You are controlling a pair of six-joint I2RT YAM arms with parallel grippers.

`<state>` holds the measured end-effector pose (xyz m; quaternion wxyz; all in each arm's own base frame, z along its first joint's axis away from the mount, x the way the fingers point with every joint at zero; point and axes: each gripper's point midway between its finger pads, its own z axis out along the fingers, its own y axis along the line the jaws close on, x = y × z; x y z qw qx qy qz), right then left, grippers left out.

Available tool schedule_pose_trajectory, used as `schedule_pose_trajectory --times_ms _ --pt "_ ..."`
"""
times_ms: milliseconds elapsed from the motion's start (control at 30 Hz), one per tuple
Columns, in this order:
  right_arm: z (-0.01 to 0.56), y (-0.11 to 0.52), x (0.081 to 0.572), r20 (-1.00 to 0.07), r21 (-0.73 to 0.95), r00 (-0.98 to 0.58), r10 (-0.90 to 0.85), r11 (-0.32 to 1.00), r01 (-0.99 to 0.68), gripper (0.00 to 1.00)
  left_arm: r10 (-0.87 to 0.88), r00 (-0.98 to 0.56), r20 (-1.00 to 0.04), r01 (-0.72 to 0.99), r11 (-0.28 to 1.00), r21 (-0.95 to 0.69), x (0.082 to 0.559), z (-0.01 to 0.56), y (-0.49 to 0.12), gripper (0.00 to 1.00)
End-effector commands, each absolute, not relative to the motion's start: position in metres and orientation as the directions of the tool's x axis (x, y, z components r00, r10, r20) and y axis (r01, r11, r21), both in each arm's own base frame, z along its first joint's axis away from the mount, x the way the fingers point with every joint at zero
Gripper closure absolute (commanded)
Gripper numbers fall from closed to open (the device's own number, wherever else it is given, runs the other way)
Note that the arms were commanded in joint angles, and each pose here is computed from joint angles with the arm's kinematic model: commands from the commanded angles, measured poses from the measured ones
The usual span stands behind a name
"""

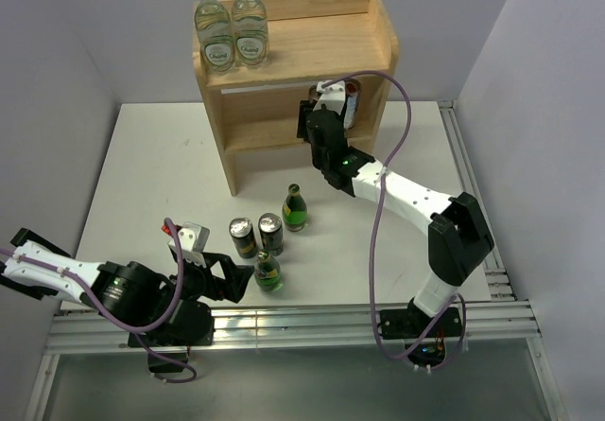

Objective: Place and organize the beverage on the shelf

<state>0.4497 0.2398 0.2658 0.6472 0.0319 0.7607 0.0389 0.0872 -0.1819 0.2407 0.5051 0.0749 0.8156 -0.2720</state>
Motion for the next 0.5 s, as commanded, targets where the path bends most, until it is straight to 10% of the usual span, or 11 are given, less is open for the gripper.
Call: schedule_pose_trajectory --times_ms 0,267,467 --pt "0.310 0.229 0.468 -0.990 0.137 -0.035 0.139 0.989 0.052 1.00 -0.158 -0.456 -0.876 0.399 0.844 -0.360 0.090 0.243 -0.180 0.01" --pt "0.294 0.218 0.474 -0.994 0.096 -0.038 0.103 0.985 0.143 0.94 -0.154 -0.455 -0.877 0.399 0.845 -0.356 0.090 0.242 -0.180 0.01" --pt "0.278 0.222 0.473 -0.992 0.099 -0.064 0.108 0.987 0.126 0.05 -0.159 -0.456 -0.876 0.396 0.845 -0.360 0.090 0.242 -0.180 0.01"
